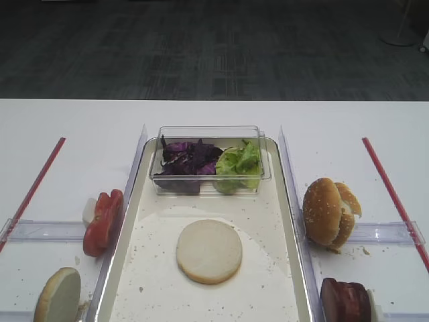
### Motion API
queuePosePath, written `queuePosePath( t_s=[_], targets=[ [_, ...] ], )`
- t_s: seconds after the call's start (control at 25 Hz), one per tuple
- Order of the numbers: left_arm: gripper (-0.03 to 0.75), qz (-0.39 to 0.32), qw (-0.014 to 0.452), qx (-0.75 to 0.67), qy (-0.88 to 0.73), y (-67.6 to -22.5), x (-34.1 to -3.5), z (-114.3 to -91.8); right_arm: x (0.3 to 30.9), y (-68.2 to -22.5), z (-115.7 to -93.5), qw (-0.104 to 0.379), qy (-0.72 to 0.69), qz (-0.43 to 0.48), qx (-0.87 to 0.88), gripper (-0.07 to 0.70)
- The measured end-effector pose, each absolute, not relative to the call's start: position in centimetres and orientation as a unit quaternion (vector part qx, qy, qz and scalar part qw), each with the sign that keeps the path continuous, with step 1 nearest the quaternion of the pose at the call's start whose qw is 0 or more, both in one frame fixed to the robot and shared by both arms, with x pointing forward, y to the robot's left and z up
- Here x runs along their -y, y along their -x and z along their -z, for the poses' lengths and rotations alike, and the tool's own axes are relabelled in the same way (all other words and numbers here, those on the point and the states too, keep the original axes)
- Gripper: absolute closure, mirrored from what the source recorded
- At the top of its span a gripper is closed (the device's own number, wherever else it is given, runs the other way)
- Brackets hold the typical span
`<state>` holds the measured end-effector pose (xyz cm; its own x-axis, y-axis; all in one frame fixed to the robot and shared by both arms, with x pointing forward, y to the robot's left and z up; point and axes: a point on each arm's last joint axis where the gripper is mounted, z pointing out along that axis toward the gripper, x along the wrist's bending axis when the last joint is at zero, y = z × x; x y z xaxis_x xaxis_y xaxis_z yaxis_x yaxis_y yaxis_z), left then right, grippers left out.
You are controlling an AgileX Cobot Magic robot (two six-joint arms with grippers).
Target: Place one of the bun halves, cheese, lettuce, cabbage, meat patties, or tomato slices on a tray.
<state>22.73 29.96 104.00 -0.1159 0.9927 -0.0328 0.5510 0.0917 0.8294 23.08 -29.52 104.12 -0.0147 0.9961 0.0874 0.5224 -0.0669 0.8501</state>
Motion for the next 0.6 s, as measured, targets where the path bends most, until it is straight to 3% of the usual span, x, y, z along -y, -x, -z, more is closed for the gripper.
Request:
queuePosePath(
  t_s=[0.6],
  targets=[
    [0.118,-0.345,0.321,-0.664,-0.581,-22.66,-30.02,-103.98,29.52,-23.08,-104.12,0.316,-0.627,-0.375,-0.606,0.455]
  ],
)
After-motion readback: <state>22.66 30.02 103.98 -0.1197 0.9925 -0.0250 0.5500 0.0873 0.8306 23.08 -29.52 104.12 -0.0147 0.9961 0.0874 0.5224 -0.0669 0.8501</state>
